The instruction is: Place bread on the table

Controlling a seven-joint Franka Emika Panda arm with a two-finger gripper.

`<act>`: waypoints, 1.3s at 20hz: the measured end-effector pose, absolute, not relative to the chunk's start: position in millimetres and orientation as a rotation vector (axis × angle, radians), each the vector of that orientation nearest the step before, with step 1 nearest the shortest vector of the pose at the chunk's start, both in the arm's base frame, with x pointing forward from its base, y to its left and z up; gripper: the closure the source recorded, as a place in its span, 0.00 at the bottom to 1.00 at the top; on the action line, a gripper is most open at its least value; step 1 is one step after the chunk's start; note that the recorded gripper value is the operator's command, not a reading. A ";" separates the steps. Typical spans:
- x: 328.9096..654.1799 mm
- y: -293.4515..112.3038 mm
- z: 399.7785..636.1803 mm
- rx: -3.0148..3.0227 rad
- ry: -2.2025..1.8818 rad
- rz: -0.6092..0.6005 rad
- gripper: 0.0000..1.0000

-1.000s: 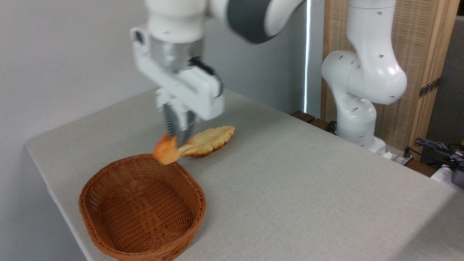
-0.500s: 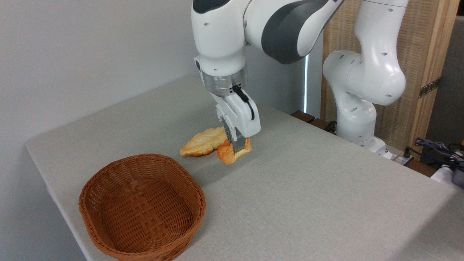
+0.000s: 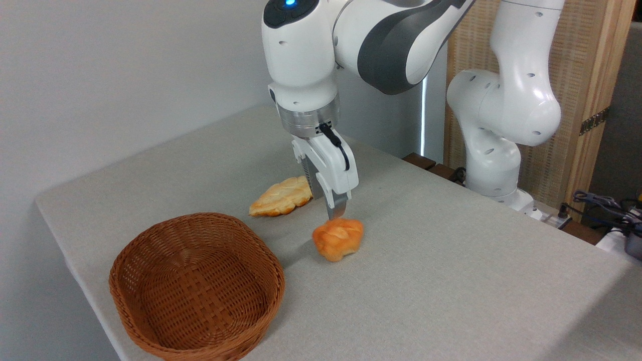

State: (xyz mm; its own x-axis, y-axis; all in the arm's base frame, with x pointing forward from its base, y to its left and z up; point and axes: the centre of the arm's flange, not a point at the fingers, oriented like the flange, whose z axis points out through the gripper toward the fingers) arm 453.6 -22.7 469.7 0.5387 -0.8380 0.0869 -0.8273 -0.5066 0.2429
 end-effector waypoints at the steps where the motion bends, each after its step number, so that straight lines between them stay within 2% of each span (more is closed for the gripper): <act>1: 453.6 -22.7 469.7 2.524 -1.396 -0.061 0.00; 4: 454.2 -22.2 470.6 2.528 -1.399 -0.057 0.00; 6: 459.3 -19.8 481.7 2.544 -1.402 -0.014 0.00; 10: 476.7 -14.2 535.8 2.620 -1.342 0.101 0.00; 13: 501.6 -18.3 578.3 2.700 -1.204 0.102 0.00; 15: 526.4 -25.1 596.0 2.734 -1.148 0.070 0.00; 19: 564.2 -34.8 607.6 2.779 -1.095 0.062 0.00; 26: 566.5 -58.2 612.3 2.880 -1.144 0.015 0.00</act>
State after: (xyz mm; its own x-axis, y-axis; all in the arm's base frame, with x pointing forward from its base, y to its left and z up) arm 566.5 -58.2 612.3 0.7275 -0.6856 0.0249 -0.6861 -0.7267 0.0360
